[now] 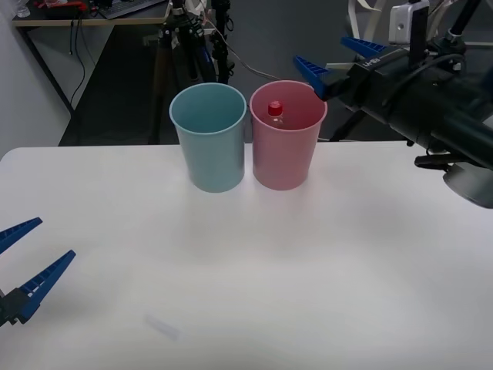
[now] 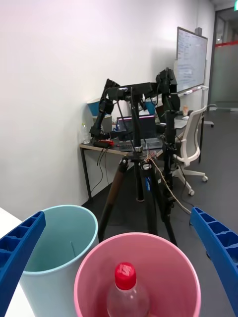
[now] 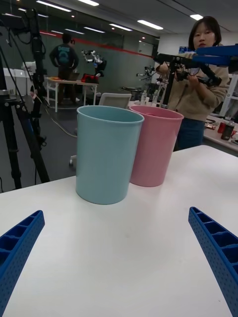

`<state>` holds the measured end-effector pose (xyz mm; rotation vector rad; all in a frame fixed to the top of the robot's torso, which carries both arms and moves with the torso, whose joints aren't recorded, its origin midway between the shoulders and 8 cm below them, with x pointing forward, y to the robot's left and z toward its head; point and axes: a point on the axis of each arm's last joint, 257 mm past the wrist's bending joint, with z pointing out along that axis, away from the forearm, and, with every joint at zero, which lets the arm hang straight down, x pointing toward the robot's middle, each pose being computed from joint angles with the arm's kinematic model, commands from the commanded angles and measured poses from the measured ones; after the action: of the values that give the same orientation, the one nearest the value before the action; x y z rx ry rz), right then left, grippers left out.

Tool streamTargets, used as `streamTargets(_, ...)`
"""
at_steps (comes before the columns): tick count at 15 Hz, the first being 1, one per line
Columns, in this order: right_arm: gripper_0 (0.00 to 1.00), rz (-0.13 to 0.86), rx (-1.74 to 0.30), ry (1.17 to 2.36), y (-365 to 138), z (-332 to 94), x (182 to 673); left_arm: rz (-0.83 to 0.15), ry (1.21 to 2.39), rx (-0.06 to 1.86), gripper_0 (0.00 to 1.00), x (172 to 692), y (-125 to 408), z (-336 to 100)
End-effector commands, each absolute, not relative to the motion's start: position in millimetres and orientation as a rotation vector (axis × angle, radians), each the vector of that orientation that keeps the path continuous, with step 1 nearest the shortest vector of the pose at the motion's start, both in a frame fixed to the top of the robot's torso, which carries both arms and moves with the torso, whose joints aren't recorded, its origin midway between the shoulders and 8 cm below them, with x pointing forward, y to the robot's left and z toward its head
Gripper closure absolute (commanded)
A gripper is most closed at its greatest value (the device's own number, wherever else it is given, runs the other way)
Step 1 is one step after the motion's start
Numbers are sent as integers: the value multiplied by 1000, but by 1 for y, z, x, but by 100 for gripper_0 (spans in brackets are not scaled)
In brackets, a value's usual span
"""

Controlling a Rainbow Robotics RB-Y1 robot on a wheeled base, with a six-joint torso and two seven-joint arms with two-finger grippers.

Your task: Grasp the object on the table and drop it into the matching bin: aluminum can to the light blue bin, PET bottle to the pink bin.

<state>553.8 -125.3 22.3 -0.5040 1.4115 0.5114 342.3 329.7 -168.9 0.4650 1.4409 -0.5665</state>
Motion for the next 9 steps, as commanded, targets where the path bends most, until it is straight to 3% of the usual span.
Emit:
streamTargets(1, 0, 505, -499, 1394, -137, 22, 534, -567, 1441, 465, 0, 342, 330, -169)
streamTargets(9, 0, 517, -468, 1406, -188, -3, 485, -567, 1441, 465, 0, 342, 330, -169)
